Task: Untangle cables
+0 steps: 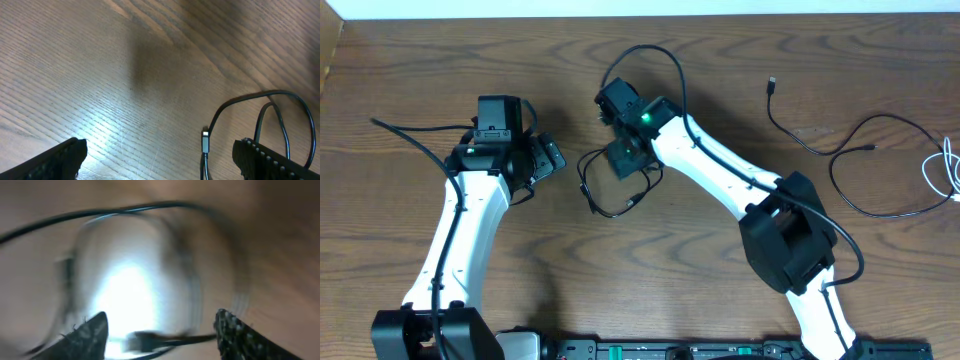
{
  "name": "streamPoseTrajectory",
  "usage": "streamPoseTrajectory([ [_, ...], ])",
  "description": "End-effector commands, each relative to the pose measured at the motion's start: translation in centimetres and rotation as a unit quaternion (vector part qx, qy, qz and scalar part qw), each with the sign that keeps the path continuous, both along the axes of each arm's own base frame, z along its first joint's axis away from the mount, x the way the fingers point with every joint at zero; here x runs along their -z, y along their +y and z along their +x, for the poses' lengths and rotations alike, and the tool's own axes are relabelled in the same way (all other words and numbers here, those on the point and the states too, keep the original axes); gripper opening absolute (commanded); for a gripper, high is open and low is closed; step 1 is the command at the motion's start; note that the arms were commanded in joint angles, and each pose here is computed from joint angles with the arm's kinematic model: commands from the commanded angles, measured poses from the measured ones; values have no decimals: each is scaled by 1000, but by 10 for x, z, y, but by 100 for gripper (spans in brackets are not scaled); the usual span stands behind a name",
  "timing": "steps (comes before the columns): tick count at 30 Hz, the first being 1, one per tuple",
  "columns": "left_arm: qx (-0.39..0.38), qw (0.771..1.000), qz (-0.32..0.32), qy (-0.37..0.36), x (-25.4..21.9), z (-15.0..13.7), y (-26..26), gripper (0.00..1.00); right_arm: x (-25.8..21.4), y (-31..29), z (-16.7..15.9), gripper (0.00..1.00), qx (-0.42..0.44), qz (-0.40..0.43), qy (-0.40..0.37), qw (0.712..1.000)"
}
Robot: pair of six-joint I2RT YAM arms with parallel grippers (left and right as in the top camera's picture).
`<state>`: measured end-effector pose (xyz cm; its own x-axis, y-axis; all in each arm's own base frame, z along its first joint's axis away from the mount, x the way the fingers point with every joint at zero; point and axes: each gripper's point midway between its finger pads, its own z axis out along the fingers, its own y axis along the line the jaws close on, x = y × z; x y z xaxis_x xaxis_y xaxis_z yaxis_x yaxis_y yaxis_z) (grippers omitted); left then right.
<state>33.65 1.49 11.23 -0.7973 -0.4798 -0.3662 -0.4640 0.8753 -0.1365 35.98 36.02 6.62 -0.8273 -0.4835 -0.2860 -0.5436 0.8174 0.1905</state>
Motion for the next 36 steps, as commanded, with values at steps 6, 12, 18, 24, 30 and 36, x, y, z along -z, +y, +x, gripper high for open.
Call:
streamPoseTrajectory([
  [6,-6,1000,5,0,-1,1,3,98,-16,34,-42,73,-73,100,94,988],
  [12,-6,1000,5,0,-1,1,3,98,6,14,-35,76,-29,41,78,996],
  [18,-6,1000,5,0,-1,1,3,98,28,-11,-24,24,121,-10,83,989],
  [24,-6,1000,5,0,-1,1,3,98,32,-13,-27,12,185,-10,103,977],
  [30,-6,1000,5,0,-1,1,3,98,36,-29,-33,36,376,-26,154,913],
  [36,-6,1000,5,0,-1,1,3,98,36,-27,-39,28,441,-24,172,881],
])
